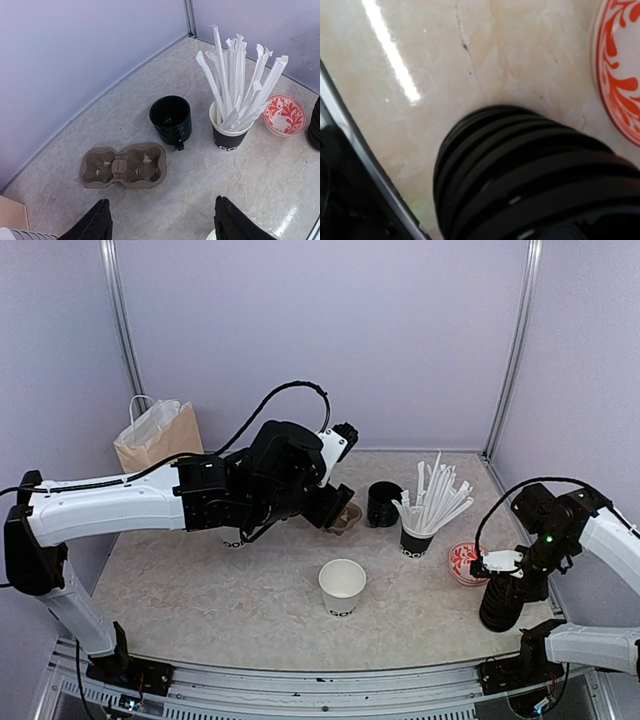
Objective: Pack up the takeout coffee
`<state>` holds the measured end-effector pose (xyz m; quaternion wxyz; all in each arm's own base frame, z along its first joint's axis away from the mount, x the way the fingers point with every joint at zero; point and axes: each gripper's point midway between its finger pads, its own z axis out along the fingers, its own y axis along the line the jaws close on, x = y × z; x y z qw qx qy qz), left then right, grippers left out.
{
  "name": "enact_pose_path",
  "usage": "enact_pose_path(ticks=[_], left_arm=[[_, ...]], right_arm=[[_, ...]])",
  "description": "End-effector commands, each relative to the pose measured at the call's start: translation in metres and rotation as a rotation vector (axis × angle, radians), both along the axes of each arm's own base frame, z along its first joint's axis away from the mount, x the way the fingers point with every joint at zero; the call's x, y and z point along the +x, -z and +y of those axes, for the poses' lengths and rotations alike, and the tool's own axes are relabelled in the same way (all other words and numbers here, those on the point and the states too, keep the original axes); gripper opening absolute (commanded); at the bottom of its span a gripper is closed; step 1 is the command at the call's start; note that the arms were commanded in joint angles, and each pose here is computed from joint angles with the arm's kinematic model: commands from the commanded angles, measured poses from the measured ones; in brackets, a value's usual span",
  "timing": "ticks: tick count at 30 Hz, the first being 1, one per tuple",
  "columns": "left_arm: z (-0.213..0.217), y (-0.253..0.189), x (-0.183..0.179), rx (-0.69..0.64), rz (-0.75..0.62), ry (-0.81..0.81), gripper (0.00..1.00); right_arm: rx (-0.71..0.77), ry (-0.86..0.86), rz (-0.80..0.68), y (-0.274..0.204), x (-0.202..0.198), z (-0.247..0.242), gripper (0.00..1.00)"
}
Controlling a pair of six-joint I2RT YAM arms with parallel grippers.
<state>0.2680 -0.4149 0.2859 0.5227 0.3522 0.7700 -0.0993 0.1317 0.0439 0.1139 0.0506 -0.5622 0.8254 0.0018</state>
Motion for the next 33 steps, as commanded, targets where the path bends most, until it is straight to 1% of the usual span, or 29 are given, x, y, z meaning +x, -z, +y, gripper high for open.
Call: enact_pose_path(ticks=[1,5,9,20,27,33], left_arm=[[0.002,-0.008,-0.004,0.012,-0.042,0.004,0.68],[0.001,-0.005,-0.006,0.031,-0.053,0.005,0.68],[0.000,-0.004,-0.007,0.040,-0.055,0.006,0.68],[-0.002,0.005,-0.008,0.083,-0.063,0.005,0.68],[-0.002,0.009,-0.008,0.100,-0.067,0.002,0.68],[-0.003,0.011,-0.008,0.107,-0.066,0.005,0.68]], right_arm=[[-0.005,0.032,-0.009,-0.004,0.006,-0.002,0.29],[0.004,0.032,-0.002,-0.009,0.006,0.000,0.23],[0.011,0.031,-0.019,-0.014,0.009,0.001,0.21],[0.018,0.024,0.005,-0.010,0.006,0.003,0.13],[0.006,0.022,-0.013,-0.012,0.008,0.001,0.05],[-0.005,0.032,-0.062,-0.020,0.011,-0.003,0.04]])
